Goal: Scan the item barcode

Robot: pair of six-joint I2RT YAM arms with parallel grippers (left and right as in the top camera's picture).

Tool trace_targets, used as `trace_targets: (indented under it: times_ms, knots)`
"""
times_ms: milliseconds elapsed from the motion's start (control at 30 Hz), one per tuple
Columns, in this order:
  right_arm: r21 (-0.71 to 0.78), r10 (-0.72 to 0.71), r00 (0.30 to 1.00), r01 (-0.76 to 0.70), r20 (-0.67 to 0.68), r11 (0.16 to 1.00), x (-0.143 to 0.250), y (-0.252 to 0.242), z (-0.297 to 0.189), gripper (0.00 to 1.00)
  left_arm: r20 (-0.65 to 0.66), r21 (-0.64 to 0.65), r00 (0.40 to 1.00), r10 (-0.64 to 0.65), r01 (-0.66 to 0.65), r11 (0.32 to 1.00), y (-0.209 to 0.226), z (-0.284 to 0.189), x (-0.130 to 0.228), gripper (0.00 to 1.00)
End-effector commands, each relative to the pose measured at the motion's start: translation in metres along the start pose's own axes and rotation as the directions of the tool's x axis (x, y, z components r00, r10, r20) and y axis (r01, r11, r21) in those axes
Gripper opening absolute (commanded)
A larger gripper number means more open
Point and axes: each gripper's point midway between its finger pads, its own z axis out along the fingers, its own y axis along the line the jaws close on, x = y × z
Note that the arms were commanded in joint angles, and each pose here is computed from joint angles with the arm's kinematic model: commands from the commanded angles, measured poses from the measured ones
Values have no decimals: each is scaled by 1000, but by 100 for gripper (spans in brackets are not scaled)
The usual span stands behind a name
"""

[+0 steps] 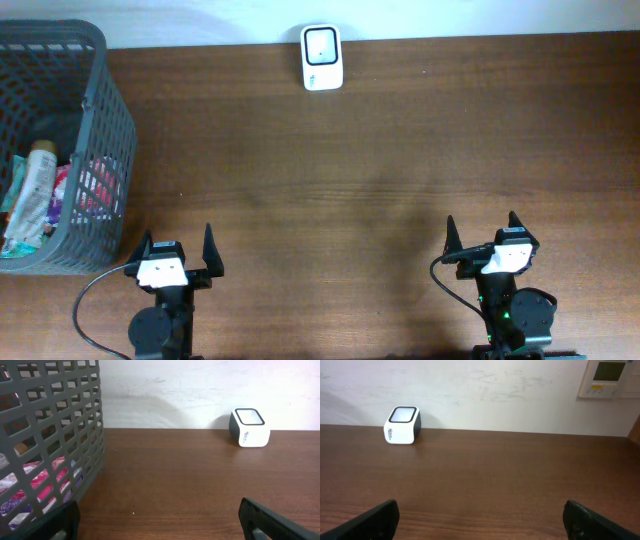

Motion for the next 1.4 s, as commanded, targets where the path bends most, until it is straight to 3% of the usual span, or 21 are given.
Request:
trace_targets:
  times_ms: [0,1367]
  knots:
    - [6,0,1000,0,-4,1000,3,-1,0,99,-1,15,1000,16,-16,1000,-3,0,2,99]
    - [6,0,1000,0,-20,1000,7,0,1,99,-1,15,1000,16,-16,1000,-3,0,2,99]
